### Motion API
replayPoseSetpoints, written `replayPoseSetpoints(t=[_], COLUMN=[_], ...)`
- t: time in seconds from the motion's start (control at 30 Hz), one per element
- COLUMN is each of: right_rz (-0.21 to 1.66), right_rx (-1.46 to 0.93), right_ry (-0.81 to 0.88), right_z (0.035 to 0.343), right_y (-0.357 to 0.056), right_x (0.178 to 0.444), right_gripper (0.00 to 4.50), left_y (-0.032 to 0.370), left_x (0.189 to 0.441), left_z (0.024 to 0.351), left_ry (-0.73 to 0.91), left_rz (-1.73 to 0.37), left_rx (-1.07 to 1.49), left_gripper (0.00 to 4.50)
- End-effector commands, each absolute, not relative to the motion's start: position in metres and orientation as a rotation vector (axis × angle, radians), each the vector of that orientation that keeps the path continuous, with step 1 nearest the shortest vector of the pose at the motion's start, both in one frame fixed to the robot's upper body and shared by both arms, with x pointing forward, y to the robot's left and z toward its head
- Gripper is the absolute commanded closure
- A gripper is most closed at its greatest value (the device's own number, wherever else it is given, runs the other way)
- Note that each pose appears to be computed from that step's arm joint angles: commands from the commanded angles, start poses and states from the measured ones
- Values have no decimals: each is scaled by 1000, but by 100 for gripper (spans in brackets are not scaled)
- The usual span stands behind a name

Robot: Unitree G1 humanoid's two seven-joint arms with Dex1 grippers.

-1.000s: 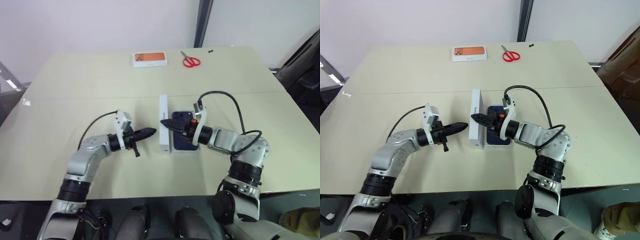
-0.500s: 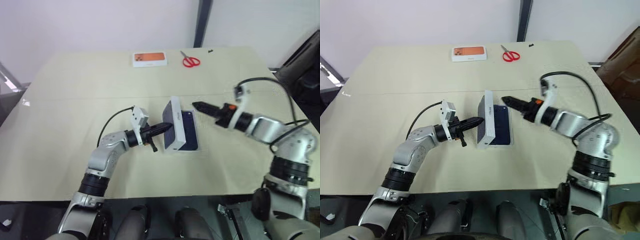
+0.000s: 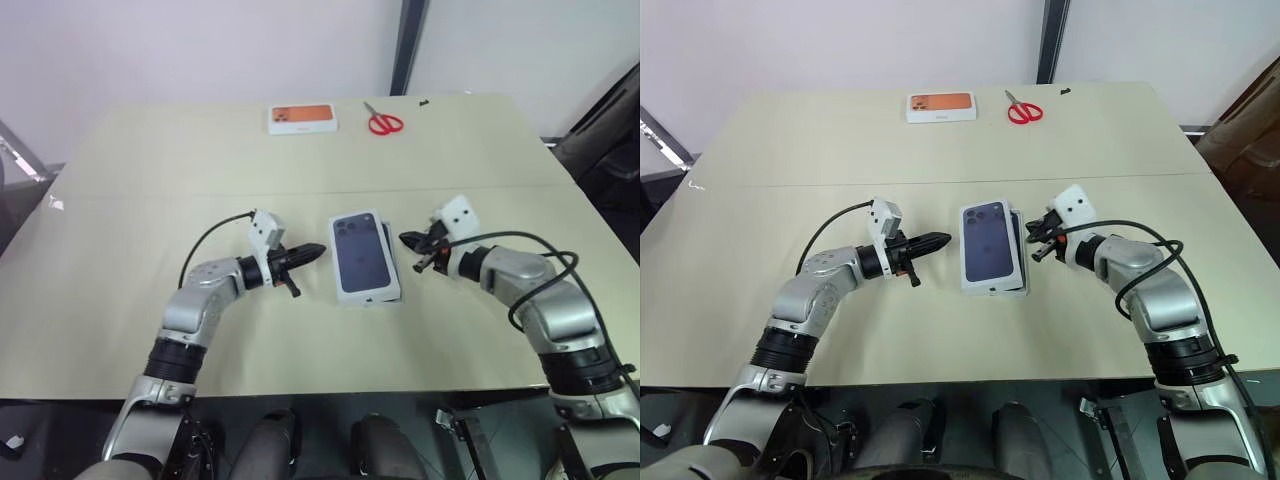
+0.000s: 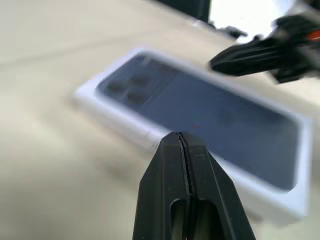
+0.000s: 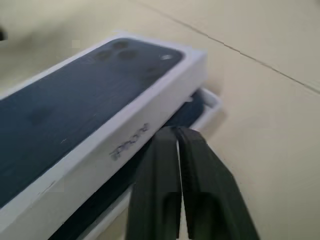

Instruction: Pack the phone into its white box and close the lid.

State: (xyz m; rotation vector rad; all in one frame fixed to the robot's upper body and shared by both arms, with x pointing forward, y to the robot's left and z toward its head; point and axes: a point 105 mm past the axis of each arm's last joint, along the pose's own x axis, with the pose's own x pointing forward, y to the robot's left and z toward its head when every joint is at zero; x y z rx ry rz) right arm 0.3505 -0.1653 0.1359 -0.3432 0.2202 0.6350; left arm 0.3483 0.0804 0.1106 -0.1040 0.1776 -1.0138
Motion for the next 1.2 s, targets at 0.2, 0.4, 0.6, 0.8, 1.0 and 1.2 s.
replayPoseSetpoints(t=[0.2, 0.4, 0.6, 0.8, 1.0, 1.2], right_rz=[646, 672, 698, 665, 648, 654], right_rx=[-468, -484, -474, -495, -501, -508], right_ry=[172, 173, 154, 193, 194, 192], right_z=[142, 140, 142, 132, 133, 132], right_y=[-165, -161, -154, -163, -166, -163], right_x=[352, 349, 345, 343, 344, 345], right_gripper=[447, 447, 447, 447, 447, 447], left_y=[68, 49, 39, 32, 27, 27], left_x=[351, 358, 359, 356, 358, 358], left_z=[96, 98, 105, 113, 123, 128], left_ry=[291, 289, 259, 234, 206, 193], left_rz=[-1022, -1031, -1048, -1076, -1087, -1088], left_rx=[-161, -207, -207, -219, -242, -244], left_gripper=[450, 450, 450, 450, 450, 450])
